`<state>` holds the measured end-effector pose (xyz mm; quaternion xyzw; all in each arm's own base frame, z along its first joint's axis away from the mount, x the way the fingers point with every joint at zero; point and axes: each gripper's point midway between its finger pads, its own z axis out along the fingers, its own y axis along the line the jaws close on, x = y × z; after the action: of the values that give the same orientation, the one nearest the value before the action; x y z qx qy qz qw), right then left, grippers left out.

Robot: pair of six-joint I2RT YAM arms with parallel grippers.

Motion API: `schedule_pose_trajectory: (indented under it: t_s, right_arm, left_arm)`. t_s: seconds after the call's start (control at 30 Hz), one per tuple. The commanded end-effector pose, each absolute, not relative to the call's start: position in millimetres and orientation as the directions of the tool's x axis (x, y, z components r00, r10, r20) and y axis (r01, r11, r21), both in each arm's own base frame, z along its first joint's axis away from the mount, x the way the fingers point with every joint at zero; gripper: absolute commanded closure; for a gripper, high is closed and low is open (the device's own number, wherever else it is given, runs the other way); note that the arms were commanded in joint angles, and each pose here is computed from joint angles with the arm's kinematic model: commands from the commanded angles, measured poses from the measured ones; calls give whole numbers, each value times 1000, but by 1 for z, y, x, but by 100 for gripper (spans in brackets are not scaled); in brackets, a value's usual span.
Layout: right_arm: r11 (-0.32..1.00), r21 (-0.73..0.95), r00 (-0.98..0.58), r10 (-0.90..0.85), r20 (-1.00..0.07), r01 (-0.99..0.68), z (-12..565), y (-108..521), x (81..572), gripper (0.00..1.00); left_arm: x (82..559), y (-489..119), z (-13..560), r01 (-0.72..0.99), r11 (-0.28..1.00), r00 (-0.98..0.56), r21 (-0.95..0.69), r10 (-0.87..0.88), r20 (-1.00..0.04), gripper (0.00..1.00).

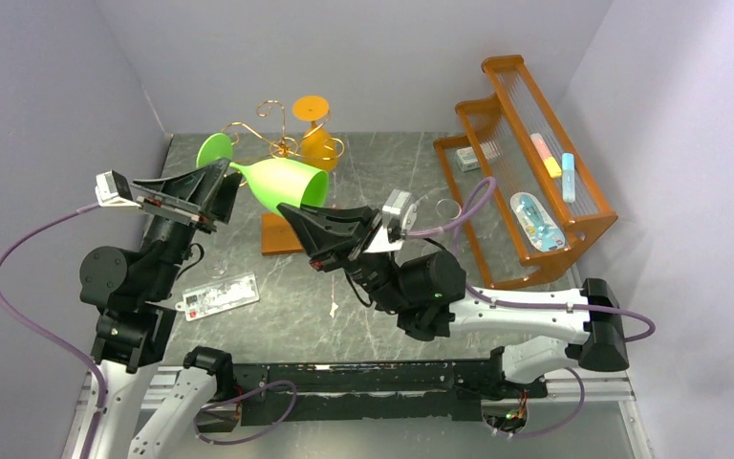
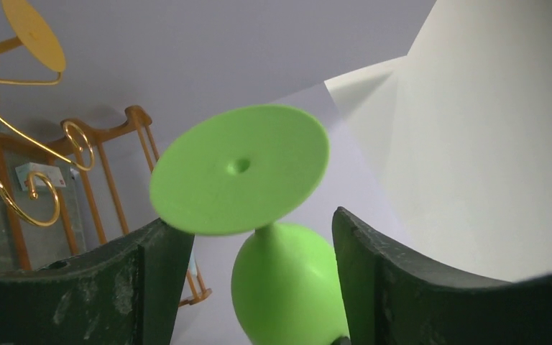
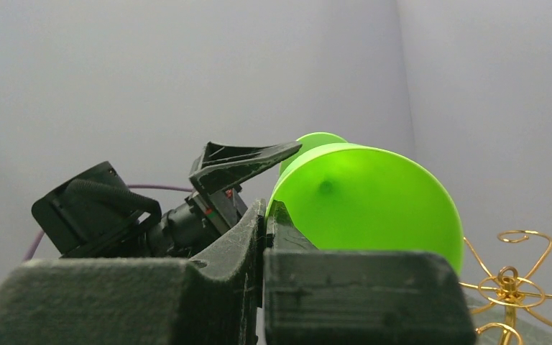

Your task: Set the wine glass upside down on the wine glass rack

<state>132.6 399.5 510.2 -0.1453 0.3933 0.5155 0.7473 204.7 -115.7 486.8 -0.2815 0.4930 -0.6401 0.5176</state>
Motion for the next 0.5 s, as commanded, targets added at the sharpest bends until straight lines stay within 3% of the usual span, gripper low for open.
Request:
schedule_pose_trajectory:
  t_s: [0.0, 0.23, 0.47]
  right_arm:
    - [446, 188, 208, 698, -686, -875, 532, 387, 126, 100]
    - [408, 178, 175, 690, -703, -895, 520, 400, 117, 100]
    - [405, 129, 191, 659, -727, -905, 510, 419, 106, 100]
  left_arm:
    - [199, -104, 511, 444, 1, -249, -896, -961, -125, 30]
    - [199, -103, 514, 452, -33, -253, -891, -963, -92, 46]
    - [196, -103, 523, 471, -122, -290, -874, -957, -23, 56]
